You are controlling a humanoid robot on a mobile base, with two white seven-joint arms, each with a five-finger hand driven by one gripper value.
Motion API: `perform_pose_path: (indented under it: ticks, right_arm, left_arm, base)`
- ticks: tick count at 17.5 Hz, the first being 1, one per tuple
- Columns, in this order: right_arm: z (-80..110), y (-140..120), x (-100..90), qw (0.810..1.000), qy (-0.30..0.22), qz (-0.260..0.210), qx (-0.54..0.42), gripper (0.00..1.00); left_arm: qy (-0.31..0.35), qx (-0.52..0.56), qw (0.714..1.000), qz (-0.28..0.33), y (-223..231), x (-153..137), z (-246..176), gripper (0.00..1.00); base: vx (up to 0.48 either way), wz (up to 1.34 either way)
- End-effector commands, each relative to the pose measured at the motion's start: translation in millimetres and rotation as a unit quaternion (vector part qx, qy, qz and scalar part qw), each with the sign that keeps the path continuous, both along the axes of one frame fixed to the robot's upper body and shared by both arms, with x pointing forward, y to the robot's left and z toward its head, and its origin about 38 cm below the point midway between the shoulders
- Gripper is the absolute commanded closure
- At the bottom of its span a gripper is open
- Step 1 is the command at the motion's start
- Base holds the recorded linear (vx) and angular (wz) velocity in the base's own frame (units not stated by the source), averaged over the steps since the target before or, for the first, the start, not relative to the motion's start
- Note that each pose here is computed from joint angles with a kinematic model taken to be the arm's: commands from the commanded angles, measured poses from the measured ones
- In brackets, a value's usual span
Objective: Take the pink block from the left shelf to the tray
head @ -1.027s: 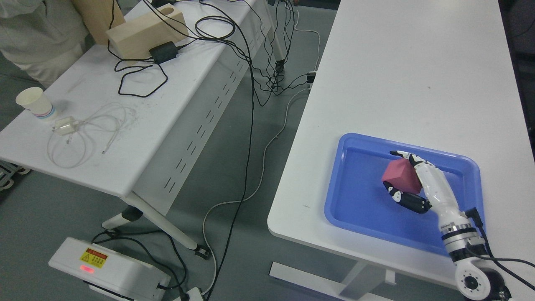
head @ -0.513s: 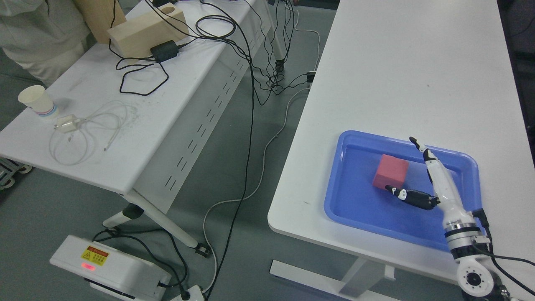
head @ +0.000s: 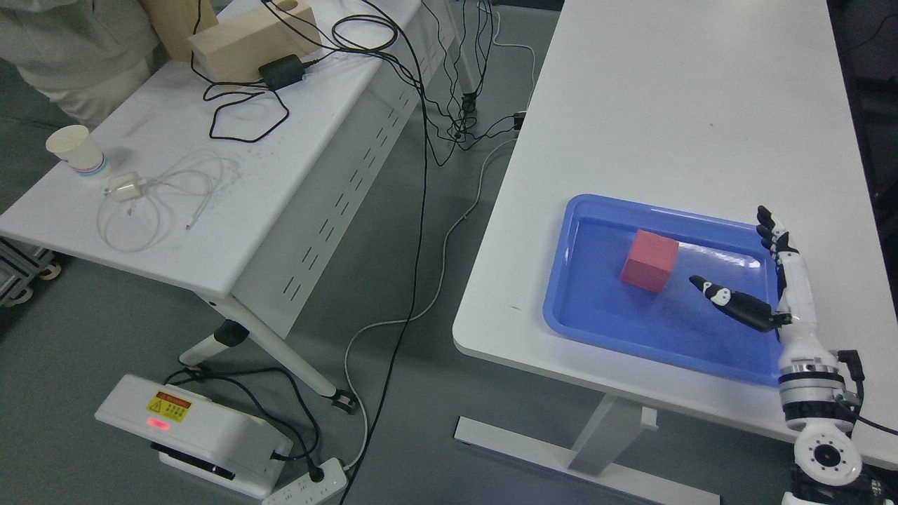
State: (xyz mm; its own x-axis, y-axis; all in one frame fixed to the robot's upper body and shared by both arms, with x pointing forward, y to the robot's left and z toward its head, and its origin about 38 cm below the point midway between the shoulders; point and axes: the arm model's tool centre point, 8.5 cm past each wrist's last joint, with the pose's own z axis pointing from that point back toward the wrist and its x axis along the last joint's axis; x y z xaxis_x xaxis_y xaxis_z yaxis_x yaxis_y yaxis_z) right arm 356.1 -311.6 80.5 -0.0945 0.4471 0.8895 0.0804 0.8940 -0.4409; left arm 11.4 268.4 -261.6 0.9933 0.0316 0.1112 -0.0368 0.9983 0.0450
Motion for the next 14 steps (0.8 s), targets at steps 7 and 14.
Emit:
perform_pose_path:
  ticks: [7, 14]
  right_arm:
    - [-2.1, -13.5, 1.3, 0.988, -0.003, -0.053, 0.143, 0.00]
    - [-3.6, -2.1, 2.7, 0.989, 0.002, -0.033, 0.142, 0.00]
  left_arm:
    - [-0.020, 0.009, 1.000, -0.003, 11.4, 20.1, 1.5, 0.00]
    - [-0.020, 0.009, 1.000, -0.003, 11.4, 20.1, 1.5, 0.00]
  base:
    - [-0.141, 0.07]
    - [-0.100, -0.31]
